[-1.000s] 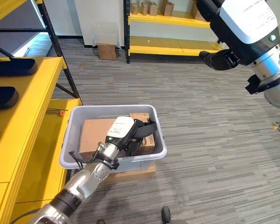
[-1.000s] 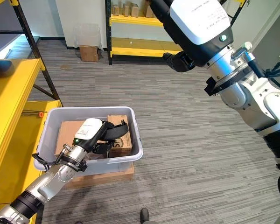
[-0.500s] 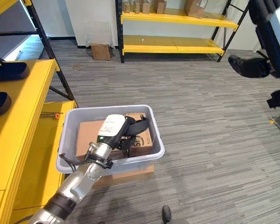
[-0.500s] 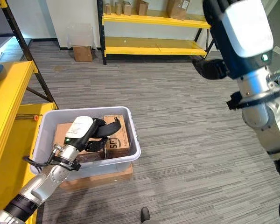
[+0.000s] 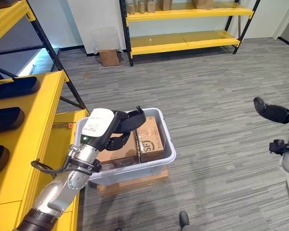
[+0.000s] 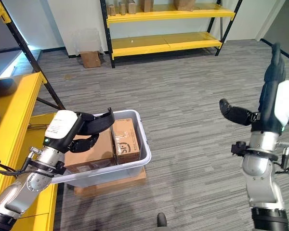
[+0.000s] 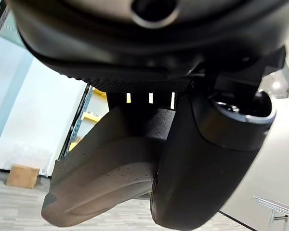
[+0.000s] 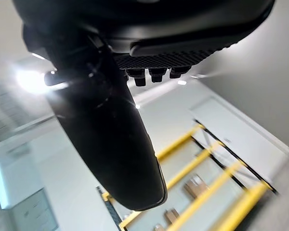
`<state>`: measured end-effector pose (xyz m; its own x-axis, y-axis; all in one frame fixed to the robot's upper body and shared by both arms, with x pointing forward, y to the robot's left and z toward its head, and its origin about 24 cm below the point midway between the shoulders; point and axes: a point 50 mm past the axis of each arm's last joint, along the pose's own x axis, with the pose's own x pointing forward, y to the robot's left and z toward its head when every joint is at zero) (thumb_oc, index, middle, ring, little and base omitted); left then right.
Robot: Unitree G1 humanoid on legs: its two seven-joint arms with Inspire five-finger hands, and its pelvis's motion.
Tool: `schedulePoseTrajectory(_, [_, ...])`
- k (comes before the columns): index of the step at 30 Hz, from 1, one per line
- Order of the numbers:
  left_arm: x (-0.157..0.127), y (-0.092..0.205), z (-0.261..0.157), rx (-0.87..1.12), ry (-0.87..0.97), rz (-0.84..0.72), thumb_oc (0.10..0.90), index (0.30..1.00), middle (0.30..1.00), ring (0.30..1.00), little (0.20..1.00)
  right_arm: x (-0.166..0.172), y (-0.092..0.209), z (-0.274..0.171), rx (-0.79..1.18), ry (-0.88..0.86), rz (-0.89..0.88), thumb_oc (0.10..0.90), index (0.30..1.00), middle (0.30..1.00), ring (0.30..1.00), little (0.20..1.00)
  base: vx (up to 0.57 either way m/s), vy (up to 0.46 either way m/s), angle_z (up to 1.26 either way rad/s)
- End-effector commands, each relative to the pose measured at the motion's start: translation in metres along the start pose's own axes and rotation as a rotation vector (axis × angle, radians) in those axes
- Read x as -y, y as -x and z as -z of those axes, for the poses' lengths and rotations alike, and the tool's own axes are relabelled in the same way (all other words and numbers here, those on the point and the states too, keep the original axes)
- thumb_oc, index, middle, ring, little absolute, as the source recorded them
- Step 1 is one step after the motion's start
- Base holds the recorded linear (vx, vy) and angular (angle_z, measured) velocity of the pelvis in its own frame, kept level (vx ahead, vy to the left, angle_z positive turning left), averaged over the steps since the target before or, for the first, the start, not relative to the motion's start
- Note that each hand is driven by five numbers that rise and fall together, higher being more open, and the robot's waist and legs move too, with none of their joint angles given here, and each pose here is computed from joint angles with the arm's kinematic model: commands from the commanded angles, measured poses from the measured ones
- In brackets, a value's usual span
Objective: Move parts from the plastic box to the shelf.
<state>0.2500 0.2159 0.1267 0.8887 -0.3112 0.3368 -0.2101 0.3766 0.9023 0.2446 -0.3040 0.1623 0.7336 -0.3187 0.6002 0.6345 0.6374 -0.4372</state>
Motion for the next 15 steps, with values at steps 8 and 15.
schedulePoseTrajectory(8, [-0.07,-0.007,-0.015,0.127,-0.034,-0.3,0.4,0.3,0.3,0.3,0.3,-0.016,-0.006,-0.051,0.195,-0.339,-0.044,0.9,1.0,1.0,1.0,1.0,-0.1,-0.102,-0.03])
schedulePoseTrajectory(15, [-0.077,-0.009,-0.021,0.153,-0.025,-0.323,0.4,0.3,0.3,0.3,0.3,-0.015,-0.001,-0.057,0.225,-0.371,-0.102,0.9,1.0,1.0,1.0,1.0,-0.1,-0.248,0.23])
